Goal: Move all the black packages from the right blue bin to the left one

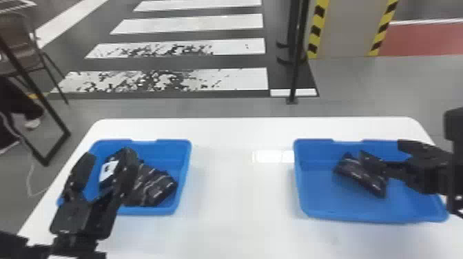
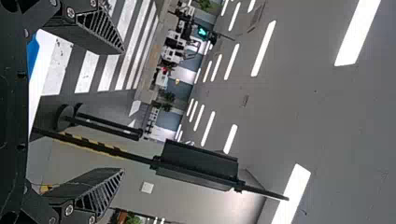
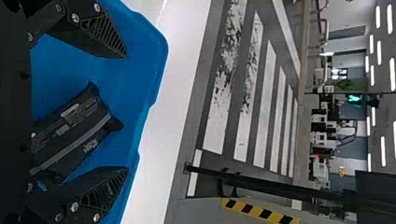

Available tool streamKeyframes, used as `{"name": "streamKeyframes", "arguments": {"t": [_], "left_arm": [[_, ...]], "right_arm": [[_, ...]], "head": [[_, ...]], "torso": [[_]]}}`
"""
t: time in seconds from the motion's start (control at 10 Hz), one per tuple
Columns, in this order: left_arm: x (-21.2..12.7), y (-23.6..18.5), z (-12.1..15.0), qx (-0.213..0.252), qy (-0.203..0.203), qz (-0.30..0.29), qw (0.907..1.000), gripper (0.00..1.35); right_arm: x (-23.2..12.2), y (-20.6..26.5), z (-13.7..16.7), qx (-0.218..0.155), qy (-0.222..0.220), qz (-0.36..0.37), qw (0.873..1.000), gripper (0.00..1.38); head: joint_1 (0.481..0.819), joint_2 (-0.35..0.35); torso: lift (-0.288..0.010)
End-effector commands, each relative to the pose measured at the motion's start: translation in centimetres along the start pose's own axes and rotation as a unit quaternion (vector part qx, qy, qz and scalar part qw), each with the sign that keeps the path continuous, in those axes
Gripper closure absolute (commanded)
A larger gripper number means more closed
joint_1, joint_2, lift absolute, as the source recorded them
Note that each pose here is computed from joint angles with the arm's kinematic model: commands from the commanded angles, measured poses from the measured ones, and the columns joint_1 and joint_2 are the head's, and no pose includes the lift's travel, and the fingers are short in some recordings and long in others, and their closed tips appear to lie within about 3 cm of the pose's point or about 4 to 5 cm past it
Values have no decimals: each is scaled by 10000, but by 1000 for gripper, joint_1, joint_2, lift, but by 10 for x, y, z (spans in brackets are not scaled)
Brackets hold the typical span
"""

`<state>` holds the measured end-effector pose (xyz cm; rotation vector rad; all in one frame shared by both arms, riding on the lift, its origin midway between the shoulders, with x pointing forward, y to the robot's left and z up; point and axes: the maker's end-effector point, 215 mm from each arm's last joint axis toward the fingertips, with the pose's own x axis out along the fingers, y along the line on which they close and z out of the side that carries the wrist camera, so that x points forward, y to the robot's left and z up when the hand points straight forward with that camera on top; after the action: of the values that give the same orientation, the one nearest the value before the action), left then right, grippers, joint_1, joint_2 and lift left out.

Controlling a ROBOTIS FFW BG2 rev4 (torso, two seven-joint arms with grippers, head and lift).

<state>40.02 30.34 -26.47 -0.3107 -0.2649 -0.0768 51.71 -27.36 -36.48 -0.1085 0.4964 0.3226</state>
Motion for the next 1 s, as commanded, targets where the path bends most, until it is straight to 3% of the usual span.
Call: {"name": "streamKeyframes", "arguments": {"t": [0.0,0.3,0.4,0.9], "left_arm": [[-2,-6,-6,-109,74,-31,9999,150],[-3,-6,-4,-238,34,-7,9997,151],[-4,-3,-2,-224,12,12,9997,151],[-4,1,3,-181,-51,53,9998,151]], "right_arm": [[2,-19,-19,-44,466,-240,9986,170],[21,-34,-73,137,1412,-137,9898,130],[28,-39,-81,131,1523,-143,9881,131],[57,-50,-83,256,1444,-70,9892,134]], "head": [[695,50],[695,-11],[695,-13],[695,-22]], "torso": [[-132],[-132],[-132],[-132]]}}
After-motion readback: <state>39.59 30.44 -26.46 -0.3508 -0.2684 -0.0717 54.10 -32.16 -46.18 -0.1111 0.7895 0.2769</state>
